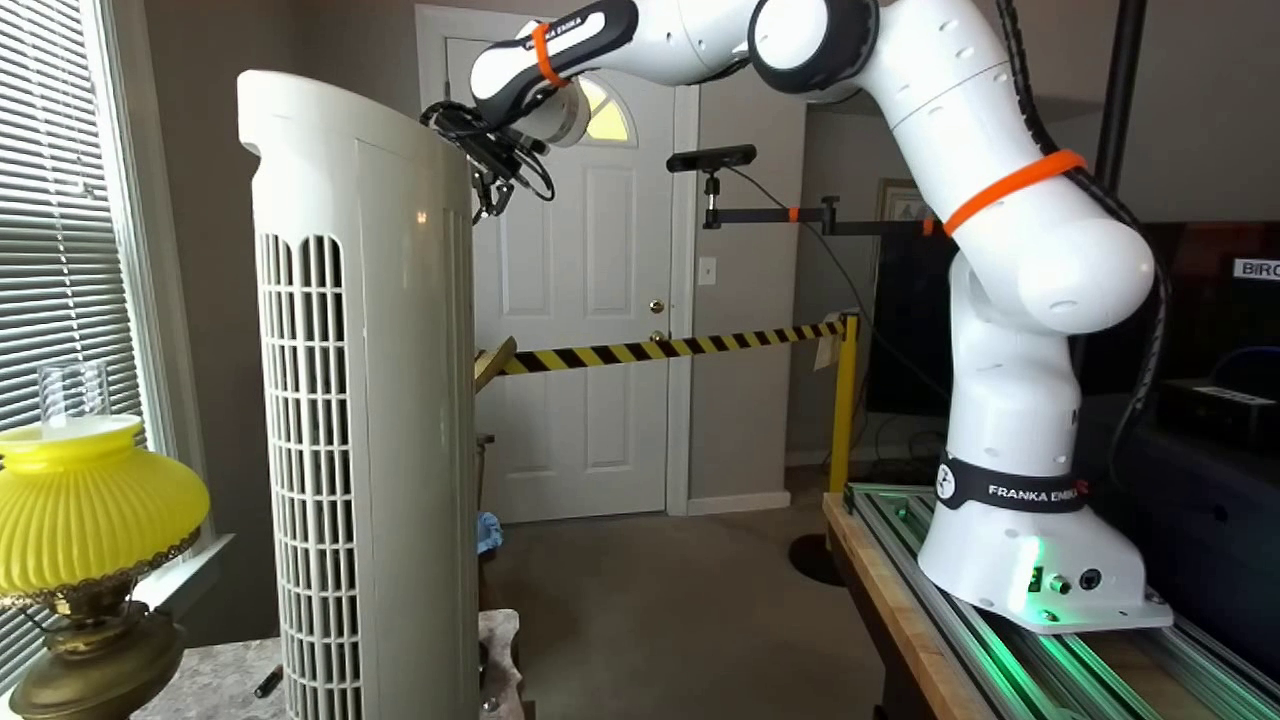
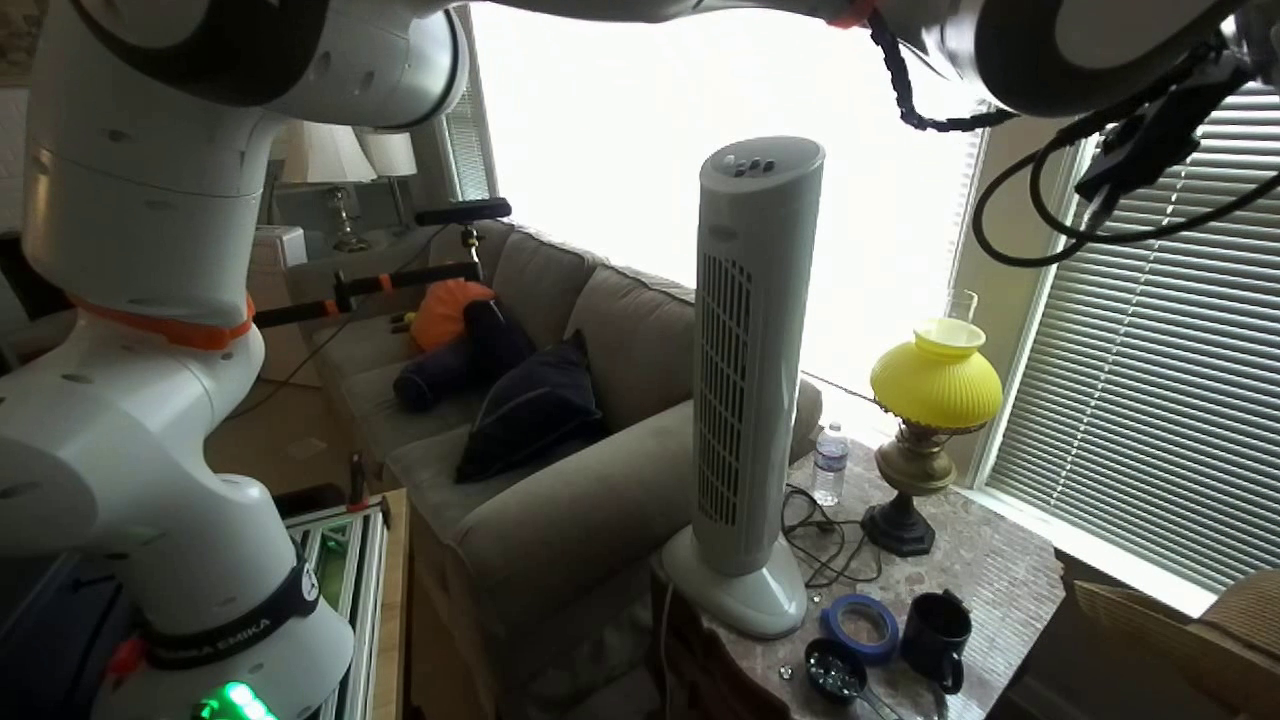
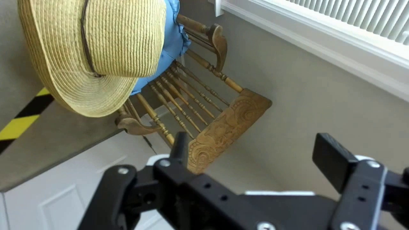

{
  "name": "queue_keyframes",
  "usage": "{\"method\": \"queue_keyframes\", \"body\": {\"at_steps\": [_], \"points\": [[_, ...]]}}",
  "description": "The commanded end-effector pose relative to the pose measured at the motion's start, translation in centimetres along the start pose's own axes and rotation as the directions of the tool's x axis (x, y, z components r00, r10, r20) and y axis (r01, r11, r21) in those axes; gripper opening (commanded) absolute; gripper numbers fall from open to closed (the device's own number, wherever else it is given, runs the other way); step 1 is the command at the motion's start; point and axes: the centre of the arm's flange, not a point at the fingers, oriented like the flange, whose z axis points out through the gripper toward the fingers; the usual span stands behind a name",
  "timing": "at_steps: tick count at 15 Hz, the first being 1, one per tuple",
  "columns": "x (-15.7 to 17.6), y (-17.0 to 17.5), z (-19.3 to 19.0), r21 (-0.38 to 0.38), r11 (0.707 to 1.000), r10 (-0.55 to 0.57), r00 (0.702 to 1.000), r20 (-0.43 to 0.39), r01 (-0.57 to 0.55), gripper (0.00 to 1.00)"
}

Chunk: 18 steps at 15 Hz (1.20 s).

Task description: Remove the hat from the fan

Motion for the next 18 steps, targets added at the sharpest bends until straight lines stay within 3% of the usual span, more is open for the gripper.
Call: {"method": "queue_keyframes", "body": {"at_steps": [1,5,9,14,17,18], "points": [[0.2,2.3,-3.2,0.047,0.982,-0.184,0.98,0.073,0.181,1.0],[0.3,2.7,-5.8,0.078,0.943,-0.332,0.922,0.2,0.323,1.0],[0.3,3.1,-9.0,0.101,0.891,-0.449,0.823,0.348,0.443,1.0],[-0.4,3.7,-12.5,0.068,0.768,-0.588,0.66,0.467,0.636,1.0],[-1.7,4.0,-14.3,0.072,0.66,-0.676,0.549,0.491,0.748,1.0],[-0.4,3.1,-13.0,0.069,0.729,-0.624,0.621,0.475,0.681,1.0]]}}
